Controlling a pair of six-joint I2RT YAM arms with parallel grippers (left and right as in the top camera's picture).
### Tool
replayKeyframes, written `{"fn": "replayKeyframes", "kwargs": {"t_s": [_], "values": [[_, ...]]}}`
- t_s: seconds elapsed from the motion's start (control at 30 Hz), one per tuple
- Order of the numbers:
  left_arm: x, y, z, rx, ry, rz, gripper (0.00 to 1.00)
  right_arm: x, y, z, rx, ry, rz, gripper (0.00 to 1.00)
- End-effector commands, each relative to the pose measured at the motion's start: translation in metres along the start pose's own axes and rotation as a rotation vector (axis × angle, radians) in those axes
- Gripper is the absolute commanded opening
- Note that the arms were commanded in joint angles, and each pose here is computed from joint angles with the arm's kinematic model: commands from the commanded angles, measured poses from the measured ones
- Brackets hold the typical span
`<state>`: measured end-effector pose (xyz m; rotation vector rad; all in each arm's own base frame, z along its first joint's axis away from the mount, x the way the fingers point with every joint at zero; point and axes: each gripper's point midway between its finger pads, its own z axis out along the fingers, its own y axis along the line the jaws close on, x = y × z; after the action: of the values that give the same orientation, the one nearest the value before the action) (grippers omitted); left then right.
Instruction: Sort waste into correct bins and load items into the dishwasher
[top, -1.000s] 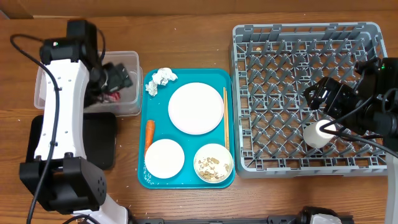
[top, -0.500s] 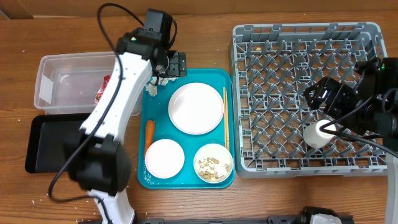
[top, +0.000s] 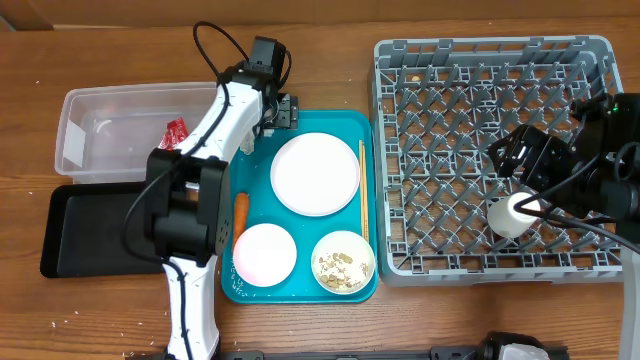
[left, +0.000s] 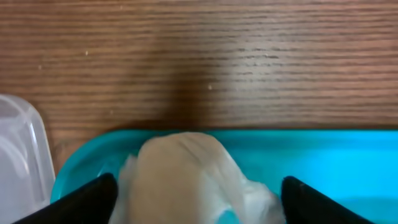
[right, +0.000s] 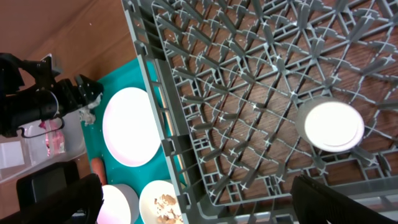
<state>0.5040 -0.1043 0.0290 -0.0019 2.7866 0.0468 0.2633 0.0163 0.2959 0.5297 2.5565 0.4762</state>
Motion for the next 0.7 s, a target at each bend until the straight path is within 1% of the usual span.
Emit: {"fn": "replayKeyframes", "kwargs": {"t_s": [0.0,0.03,0.1,0.13,0.17,0.2,0.3,0.37,0.43,0.5,0.57,0.67], "values": [[0.003,0.003,0.013,-0.026,0.018,0.033,0.59,0.0,0.003,-0.002,-0.01,-0.004,-0.015,1.0],[0.005,0.003,0.013,-0.026,0.024,0.033,0.43,0.0,0.003,-0.002,-0.011,-0.005,-0.015,1.0],[0.005,0.002,0.007,-0.02,0.031,0.036,0.22,0.0,0.003,-0.002,-0.011,-0.005,-0.015,1.0],[0.005,0.001,0.001,-0.017,0.033,0.036,0.16,0.0,0.003,-0.002,-0.011,-0.005,-0.015,1.0],[0.003,0.001,-0.007,-0.01,0.036,0.037,0.08,0.0,0.003,-0.002,-0.011,-0.006,-0.015,1.0],[0.001,-0.001,-0.018,0.004,0.038,0.036,0.04,-0.001,0.004,-0.002,-0.011,-0.007,-0.015,1.0],[-0.007,-0.004,-0.062,0.042,0.032,0.022,0.04,-0.001,0.004,-0.002,-0.013,-0.01,-0.016,1.0],[-0.014,-0.005,-0.103,0.072,0.009,0.021,0.04,-0.001,0.004,-0.002,-0.012,-0.009,-0.016,1.0],[-0.017,0.004,-0.144,0.05,-0.022,0.019,0.04,-0.001,0.004,-0.002,-0.012,-0.008,-0.016,1.0],[-0.015,0.023,-0.182,-0.016,-0.052,0.012,0.04,-0.001,0.004,-0.002,-0.012,-0.008,-0.016,1.0],[-0.004,0.049,-0.214,-0.11,-0.062,-0.019,0.04,-0.001,0.004,-0.002,-0.012,-0.008,-0.016,1.0],[0.022,0.092,-0.238,-0.24,-0.017,-0.191,0.04,-0.001,0.004,-0.002,-0.012,-0.008,-0.016,1.0]]}}
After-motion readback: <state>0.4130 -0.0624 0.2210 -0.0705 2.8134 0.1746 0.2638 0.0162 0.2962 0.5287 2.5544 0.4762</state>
